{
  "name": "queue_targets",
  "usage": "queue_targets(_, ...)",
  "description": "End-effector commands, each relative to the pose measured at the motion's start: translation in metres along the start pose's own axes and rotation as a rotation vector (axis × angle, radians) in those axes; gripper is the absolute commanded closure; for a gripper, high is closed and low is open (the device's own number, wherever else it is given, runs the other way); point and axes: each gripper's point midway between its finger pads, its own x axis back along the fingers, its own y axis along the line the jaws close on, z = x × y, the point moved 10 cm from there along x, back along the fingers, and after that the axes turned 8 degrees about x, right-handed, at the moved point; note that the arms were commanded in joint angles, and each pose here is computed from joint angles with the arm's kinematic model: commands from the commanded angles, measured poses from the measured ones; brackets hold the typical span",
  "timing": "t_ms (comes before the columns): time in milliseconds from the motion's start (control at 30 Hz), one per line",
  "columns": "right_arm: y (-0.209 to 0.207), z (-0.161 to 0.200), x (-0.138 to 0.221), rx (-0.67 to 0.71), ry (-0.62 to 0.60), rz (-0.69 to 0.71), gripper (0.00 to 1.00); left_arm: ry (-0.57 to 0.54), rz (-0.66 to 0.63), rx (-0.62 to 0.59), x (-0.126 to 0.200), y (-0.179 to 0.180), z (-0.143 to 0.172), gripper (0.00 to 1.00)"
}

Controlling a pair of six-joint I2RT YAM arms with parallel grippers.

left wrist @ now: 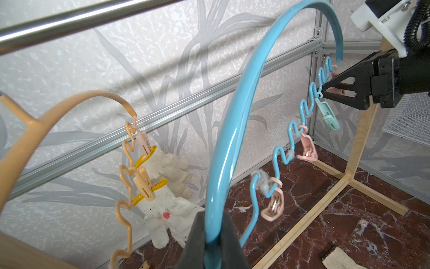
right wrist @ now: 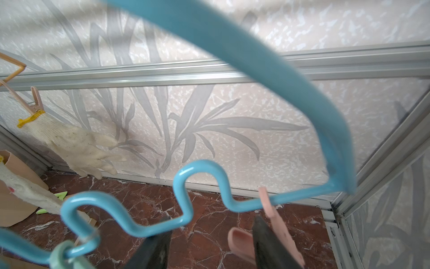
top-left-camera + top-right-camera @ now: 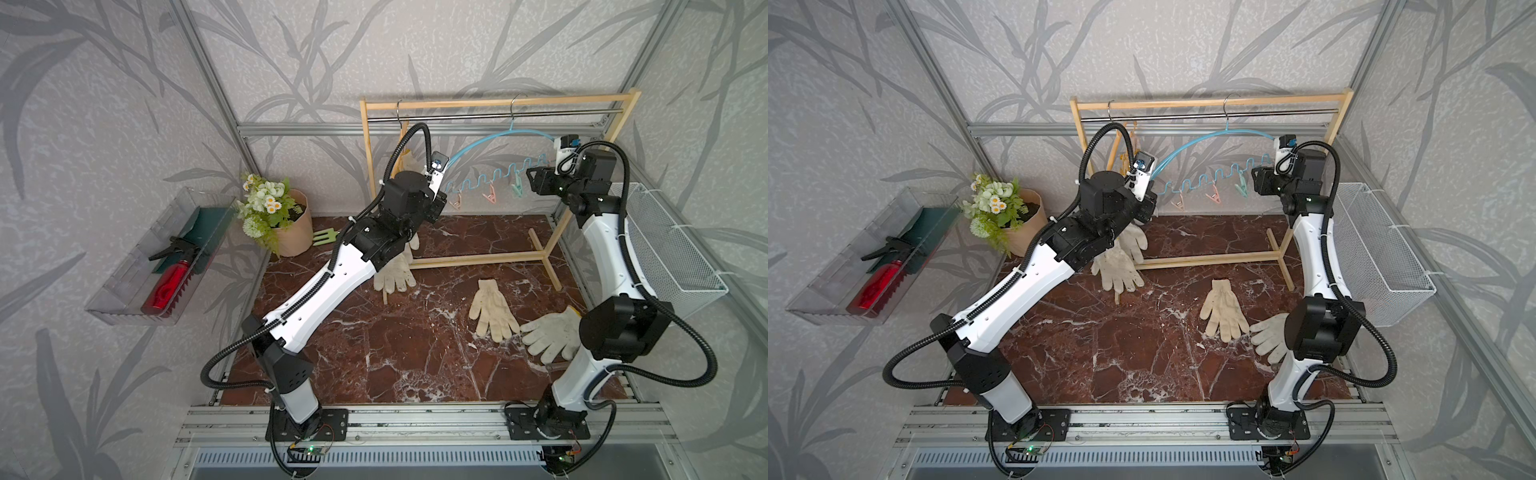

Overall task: Clip the gloves onto a hanger to dry
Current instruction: Open the clamp at the hanger.

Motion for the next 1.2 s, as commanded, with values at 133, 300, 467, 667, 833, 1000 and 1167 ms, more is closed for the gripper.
queue_targets(133, -0.005, -0.009, -0.005, 0.001, -0.016, -0.005, 0.44, -0.055, 0.001, 0.032, 0.016, 0.009, -0.015, 0.99)
queue_targets(300, -0.008, -0.009, -0.007, -0.002, -0.016, -0.006, 0.45, -0.056, 0.002, 0.03, 0.017, 0.009, -0.015, 0.99)
queue_targets(467, -0.013, -0.006, -0.005, -0.009, -0.017, -0.002, 0.47, -0.056, 0.0, 0.026, 0.018, 0.009, -0.015, 0.99)
queue_targets(667, -0.018, -0.001, 0.002, -0.013, -0.043, 0.026, 0.46, -0.052, 0.0, 0.026, 0.017, 0.009, -0.014, 0.99)
queue_targets(833, -0.015, 0.001, 0.013, 0.007, -0.098, 0.019, 0.45, -0.049, 0.001, 0.025, 0.016, 0.008, -0.013, 0.99)
queue_targets(1000, -0.014, 0.002, 0.017, 0.052, -0.128, 0.023, 0.44, -0.05, 0.003, 0.022, 0.016, 0.009, -0.014, 0.99)
queue_targets(1167, -0.014, 0.001, 0.014, 0.077, -0.167, 0.009, 0.45, -0.05, 0.006, 0.026, 0.016, 0.009, -0.014, 0.99)
